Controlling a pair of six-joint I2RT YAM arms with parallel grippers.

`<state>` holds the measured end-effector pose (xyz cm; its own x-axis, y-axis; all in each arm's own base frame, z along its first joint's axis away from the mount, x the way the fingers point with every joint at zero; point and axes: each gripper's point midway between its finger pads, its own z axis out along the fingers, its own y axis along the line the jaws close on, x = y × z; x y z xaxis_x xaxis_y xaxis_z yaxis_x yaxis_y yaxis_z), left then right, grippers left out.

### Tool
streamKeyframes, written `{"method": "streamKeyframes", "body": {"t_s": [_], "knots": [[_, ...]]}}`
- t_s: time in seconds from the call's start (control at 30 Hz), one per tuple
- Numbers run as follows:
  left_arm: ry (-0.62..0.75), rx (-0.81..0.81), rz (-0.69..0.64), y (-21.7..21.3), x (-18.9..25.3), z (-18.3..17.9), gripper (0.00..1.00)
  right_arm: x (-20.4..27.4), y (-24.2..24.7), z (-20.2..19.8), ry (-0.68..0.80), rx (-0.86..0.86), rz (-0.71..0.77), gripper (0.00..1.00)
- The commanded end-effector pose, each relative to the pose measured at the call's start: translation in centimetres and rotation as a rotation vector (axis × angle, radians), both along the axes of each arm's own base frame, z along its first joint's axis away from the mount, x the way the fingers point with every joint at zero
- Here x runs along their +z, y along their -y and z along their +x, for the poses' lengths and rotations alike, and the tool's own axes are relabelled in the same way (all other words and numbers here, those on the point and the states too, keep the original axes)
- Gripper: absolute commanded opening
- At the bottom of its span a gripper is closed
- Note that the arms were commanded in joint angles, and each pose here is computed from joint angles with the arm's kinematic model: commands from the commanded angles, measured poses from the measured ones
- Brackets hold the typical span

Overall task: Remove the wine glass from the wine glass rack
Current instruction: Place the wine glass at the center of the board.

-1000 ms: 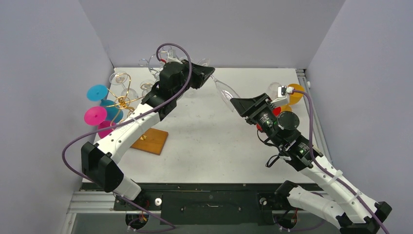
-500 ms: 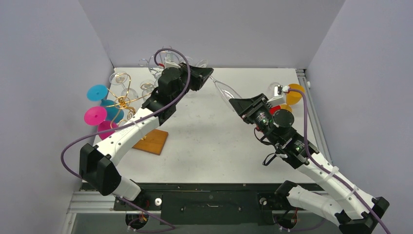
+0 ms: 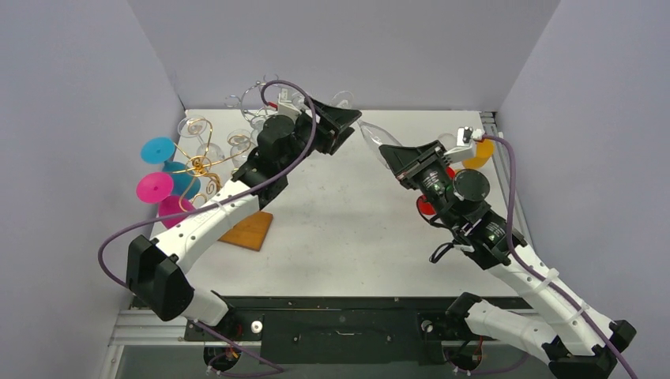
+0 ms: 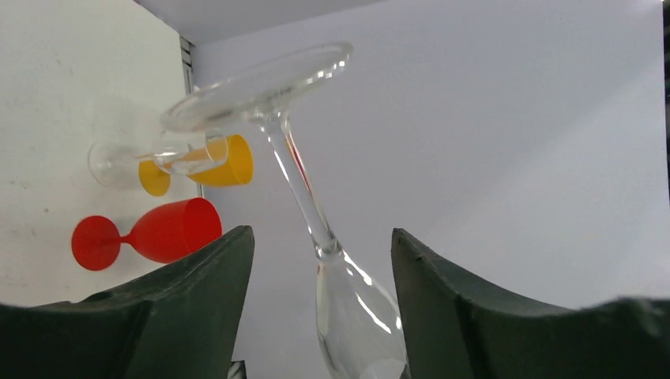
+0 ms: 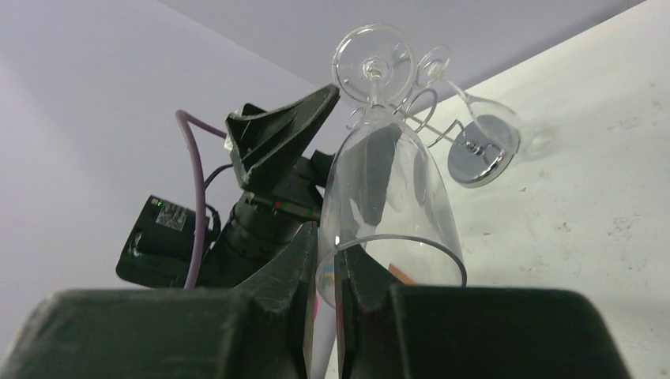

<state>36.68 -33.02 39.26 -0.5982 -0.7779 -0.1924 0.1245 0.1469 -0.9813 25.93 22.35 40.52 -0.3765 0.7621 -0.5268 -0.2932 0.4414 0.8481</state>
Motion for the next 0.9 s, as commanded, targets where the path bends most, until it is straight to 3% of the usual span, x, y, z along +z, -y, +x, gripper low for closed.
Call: {"method": "streamKeyframes", "body": {"t_s": [0.0,0.03,0.07,0.3,0.67,0.87], "knots": [[0.125,-0.071,0.02,-0.1,3.7,-2.6,0.67,3.5,2.5,0.8,0.069,-0.122,-0.014,0.0],[0.133,-0.071,0.036,-0.2,3.7,-2.7,0.94,3.6,2.8,0.9,0.066,-0.141,-0.024,0.0],[0.126,-0.071,0.053,-0.3,3.4,-2.7,0.99,3.7,3.1,1.0,0.061,-0.153,-0.046,0.0],[0.16,-0.101,0.183,-0.7,2.5,-3.7,0.96,4.1,6.0,2.2,0.022,-0.261,-0.161,0.0],[0.265,-0.133,0.573,-3.6,0.2,-5.6,0.96,3.2,9.4,4.2,-0.08,-0.297,-0.361,0.0],[0.29,-0.169,0.678,-4.6,-0.5,-6.7,0.96,4.4,15.0,3.9,-0.115,-0.483,-0.415,0.0]]}}
